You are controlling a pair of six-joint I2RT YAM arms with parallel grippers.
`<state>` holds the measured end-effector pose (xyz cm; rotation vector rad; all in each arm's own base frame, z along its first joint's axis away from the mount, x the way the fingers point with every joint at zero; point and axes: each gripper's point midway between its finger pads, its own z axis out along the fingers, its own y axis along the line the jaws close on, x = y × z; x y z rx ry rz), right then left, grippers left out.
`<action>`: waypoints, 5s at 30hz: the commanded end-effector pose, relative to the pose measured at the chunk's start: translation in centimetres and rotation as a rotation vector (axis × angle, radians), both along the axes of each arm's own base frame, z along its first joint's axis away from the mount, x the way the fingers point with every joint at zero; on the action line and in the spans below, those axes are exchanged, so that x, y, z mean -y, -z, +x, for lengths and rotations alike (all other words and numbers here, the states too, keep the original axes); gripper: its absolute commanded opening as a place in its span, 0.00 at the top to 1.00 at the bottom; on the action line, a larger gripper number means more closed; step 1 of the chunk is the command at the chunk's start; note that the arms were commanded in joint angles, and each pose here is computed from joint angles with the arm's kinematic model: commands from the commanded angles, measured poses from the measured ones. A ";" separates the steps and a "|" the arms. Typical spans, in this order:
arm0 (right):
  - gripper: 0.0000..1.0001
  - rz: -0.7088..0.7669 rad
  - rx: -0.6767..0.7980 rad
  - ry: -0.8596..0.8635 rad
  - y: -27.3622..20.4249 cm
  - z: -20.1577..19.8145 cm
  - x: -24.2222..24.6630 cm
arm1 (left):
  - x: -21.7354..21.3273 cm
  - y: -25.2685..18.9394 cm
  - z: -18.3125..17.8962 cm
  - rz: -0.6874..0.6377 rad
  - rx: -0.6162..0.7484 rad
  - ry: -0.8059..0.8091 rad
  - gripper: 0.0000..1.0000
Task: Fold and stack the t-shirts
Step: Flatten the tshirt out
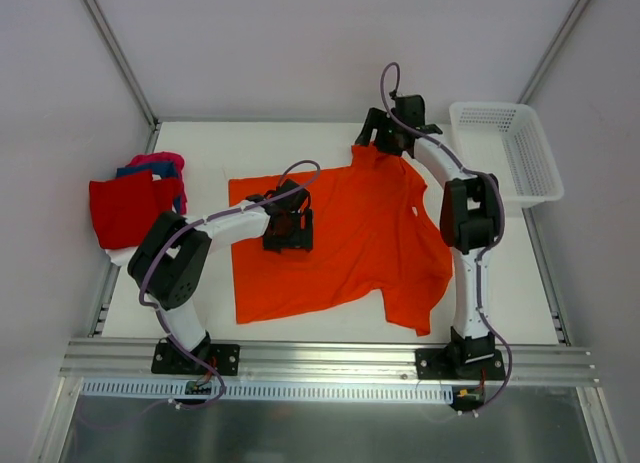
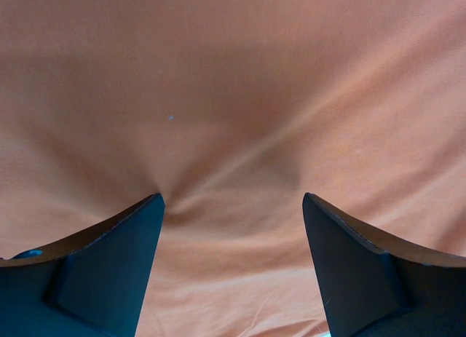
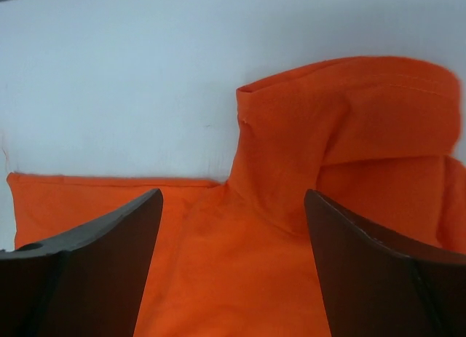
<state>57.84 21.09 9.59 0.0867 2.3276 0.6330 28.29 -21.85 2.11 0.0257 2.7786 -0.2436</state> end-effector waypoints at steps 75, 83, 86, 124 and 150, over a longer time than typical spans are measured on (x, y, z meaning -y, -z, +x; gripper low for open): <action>0.35 -0.558 -0.257 0.151 -1.6 -17.8 13.8 | 1.3 -10.8 4.5 -0.633 0.252 0.083 0.15; 0.73 -0.567 -0.277 0.156 -1.0 -18.9 13.9 | 1.1 -10.3 3.8 -0.631 0.239 0.079 0.16; 0.99 -0.572 -0.312 0.148 0.2 -19.4 13.8 | 1.1 -10.6 3.6 -0.638 0.241 0.084 0.16; 1.00 -0.656 -0.602 0.268 4.6 -29.5 16.4 | -1.4 -12.1 0.2 -0.573 0.283 0.063 0.15; 0.99 -0.295 -0.232 0.098 -2.3 -32.1 12.0 | -1.7 -16.6 -4.5 -0.680 0.363 0.147 0.12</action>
